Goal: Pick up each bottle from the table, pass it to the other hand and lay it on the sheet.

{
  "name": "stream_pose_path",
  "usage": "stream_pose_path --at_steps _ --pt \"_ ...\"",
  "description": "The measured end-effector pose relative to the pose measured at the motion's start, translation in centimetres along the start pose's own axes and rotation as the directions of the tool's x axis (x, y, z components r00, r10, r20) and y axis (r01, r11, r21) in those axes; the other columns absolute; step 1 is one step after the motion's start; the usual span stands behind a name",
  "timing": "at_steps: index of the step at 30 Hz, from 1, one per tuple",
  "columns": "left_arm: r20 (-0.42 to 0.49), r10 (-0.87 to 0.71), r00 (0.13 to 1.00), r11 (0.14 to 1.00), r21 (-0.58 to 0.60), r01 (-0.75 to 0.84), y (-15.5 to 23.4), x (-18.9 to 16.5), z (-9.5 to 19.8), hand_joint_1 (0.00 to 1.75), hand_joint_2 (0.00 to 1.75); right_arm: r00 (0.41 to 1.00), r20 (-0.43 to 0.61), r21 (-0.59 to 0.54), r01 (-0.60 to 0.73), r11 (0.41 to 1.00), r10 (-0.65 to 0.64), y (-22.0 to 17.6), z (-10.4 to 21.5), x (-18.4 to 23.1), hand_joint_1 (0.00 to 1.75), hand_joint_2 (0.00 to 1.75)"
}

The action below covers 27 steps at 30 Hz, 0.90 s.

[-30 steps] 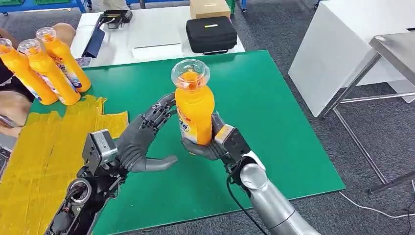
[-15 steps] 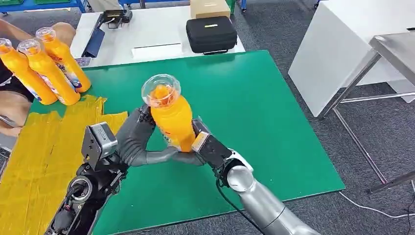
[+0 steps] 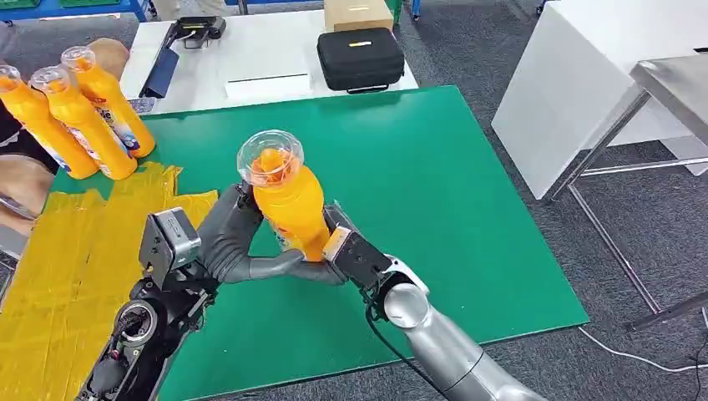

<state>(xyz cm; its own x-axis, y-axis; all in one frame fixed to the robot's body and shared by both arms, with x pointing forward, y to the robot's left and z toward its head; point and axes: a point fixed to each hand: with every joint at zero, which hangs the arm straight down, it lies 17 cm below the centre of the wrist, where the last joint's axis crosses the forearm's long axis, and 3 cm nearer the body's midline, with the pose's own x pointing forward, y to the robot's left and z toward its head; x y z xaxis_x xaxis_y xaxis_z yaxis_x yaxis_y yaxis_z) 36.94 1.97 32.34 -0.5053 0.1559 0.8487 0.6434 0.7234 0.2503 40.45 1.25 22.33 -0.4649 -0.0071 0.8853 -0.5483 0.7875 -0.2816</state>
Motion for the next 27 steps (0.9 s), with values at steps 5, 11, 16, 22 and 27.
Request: stream_pose_path --at_steps 5,11,16,22,27 --pt "-0.006 -0.024 1.0 0.999 0.022 0.024 0.5 -0.2 0.0 0.0 1.75 1.0 0.002 0.02 -0.007 1.0 0.007 1.0 -0.3 0.2 1.75 1.75" --pt "-0.014 -0.057 0.998 0.997 0.05 0.058 1.2 -0.5 0.0 0.0 1.75 1.0 0.001 0.051 -0.012 0.999 0.012 2.3 -0.5 0.3 1.75 1.75" --pt "-0.04 -0.073 0.997 0.996 0.054 0.075 1.2 -1.2 -0.1 0.0 1.75 1.0 0.001 0.062 -0.028 0.998 0.028 2.9 -0.5 0.2 1.75 1.75" --pt "-0.058 -0.073 0.996 0.995 0.06 0.076 1.2 -1.8 -0.1 0.0 1.75 0.999 0.002 0.066 -0.053 0.996 0.052 3.0 -0.6 0.1 1.75 1.75" --pt "-0.067 -0.07 0.995 0.995 0.068 0.075 1.4 -2.2 -0.1 1.75 1.75 0.998 -0.001 0.071 -0.063 0.995 0.063 3.1 -0.6 0.0 1.75 1.75"
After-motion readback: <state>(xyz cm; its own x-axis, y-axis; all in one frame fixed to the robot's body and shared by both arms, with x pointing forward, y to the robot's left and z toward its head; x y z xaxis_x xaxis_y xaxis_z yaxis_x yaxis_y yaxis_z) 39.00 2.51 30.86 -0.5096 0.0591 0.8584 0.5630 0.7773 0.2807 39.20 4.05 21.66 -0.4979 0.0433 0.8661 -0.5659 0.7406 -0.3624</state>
